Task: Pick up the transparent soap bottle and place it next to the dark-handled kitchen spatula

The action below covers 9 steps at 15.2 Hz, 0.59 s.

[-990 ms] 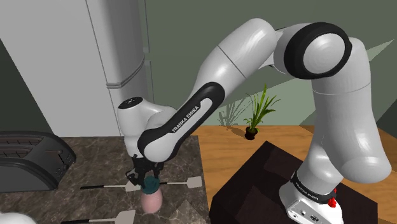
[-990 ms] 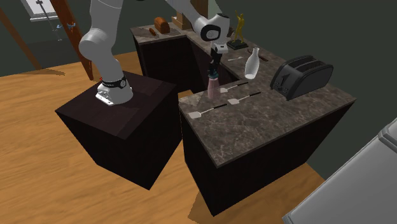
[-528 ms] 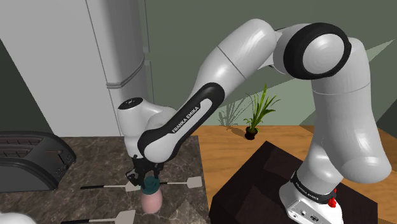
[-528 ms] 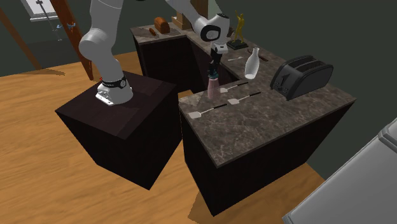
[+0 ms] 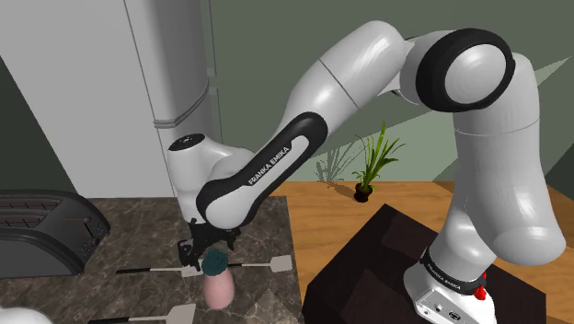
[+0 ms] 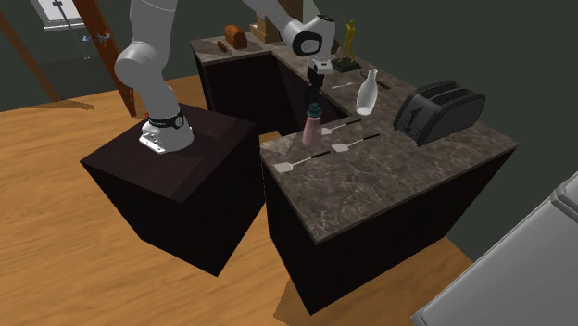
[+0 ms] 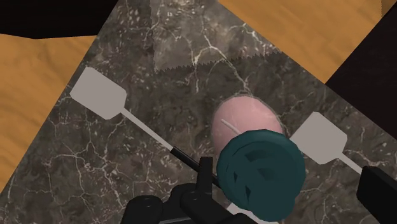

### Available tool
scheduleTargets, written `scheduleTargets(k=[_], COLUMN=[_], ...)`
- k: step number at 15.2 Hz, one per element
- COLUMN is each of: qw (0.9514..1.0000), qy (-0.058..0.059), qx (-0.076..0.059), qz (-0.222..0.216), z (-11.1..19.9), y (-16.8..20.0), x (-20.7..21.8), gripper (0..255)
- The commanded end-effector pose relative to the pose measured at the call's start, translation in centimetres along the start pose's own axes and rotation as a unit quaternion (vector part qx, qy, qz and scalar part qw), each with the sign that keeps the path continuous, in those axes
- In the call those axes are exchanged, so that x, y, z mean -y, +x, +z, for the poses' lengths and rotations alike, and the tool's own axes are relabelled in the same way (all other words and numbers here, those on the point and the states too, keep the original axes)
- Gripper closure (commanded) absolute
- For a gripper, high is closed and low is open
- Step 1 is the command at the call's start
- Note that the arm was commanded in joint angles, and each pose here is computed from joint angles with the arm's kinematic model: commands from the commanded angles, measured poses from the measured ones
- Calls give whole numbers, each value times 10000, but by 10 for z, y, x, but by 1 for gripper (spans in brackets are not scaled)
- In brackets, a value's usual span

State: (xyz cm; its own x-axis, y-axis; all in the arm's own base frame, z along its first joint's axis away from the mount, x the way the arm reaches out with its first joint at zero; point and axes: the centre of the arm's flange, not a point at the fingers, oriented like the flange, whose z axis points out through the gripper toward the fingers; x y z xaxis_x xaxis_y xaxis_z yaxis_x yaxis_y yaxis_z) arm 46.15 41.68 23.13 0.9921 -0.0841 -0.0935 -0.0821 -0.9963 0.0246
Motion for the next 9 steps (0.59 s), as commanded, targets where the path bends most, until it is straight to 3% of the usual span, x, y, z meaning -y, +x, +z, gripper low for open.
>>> scheduleTargets(k=[1,9], qw=[10000,10000], qy=[-2,-2], qx=[1,1], qz=[-1,-1], z=[-24,-34], y=[0,0], x=[-1,-1], gripper=[0,0])
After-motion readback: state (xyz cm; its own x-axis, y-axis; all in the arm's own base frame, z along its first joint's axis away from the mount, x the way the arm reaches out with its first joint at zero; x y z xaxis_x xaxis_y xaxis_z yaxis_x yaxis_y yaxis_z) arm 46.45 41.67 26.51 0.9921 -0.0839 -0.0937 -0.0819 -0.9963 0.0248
